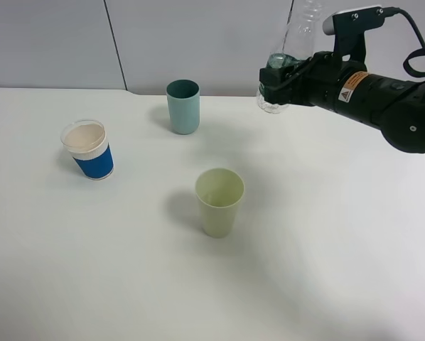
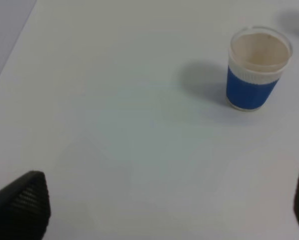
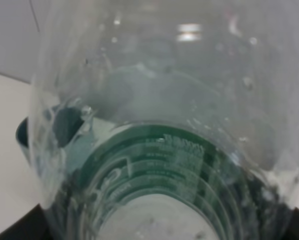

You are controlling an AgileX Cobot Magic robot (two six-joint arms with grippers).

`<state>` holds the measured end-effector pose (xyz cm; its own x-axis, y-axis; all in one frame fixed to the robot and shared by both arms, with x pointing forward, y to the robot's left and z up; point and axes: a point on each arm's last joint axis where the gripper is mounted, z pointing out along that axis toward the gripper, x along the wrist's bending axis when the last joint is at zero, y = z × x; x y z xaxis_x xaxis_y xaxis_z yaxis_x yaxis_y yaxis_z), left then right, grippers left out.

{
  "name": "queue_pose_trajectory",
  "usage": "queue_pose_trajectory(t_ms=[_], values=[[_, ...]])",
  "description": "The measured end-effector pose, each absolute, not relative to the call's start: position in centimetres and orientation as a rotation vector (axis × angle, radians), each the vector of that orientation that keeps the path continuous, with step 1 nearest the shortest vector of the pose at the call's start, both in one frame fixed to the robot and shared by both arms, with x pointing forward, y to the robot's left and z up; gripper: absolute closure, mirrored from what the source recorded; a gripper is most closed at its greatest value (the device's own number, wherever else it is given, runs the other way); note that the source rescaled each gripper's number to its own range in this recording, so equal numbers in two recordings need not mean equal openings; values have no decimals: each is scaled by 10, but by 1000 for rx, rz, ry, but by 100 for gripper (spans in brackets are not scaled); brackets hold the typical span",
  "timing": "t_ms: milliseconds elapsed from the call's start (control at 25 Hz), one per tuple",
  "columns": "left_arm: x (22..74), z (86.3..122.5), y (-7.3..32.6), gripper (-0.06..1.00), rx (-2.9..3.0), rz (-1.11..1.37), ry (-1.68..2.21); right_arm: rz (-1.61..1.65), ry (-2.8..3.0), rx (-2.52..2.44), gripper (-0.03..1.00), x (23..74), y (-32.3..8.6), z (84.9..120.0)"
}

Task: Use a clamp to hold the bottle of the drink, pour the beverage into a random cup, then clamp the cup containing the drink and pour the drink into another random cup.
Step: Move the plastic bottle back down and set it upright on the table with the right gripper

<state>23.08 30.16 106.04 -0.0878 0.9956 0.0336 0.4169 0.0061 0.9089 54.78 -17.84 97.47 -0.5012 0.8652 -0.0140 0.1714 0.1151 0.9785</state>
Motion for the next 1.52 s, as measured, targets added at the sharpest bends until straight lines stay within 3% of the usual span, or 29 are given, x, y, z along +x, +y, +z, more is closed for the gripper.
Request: queue_pose_trajectory(t_ms=[680, 1320, 1400, 1520], values=[[231, 1060, 302, -3, 1486, 1055, 1588, 1332, 2001, 1097, 97, 557, -174, 886], [231, 1060, 302, -3, 1486, 1055, 1588, 1277, 2048, 1030, 96, 557, -174, 874], [231, 1060, 302, -3, 1486, 1055, 1588, 1277, 2048, 1030, 85, 557, -174, 874], [231, 1060, 302, -3, 1486, 1055, 1588, 1278, 2047, 1030, 55, 557, -174, 875]])
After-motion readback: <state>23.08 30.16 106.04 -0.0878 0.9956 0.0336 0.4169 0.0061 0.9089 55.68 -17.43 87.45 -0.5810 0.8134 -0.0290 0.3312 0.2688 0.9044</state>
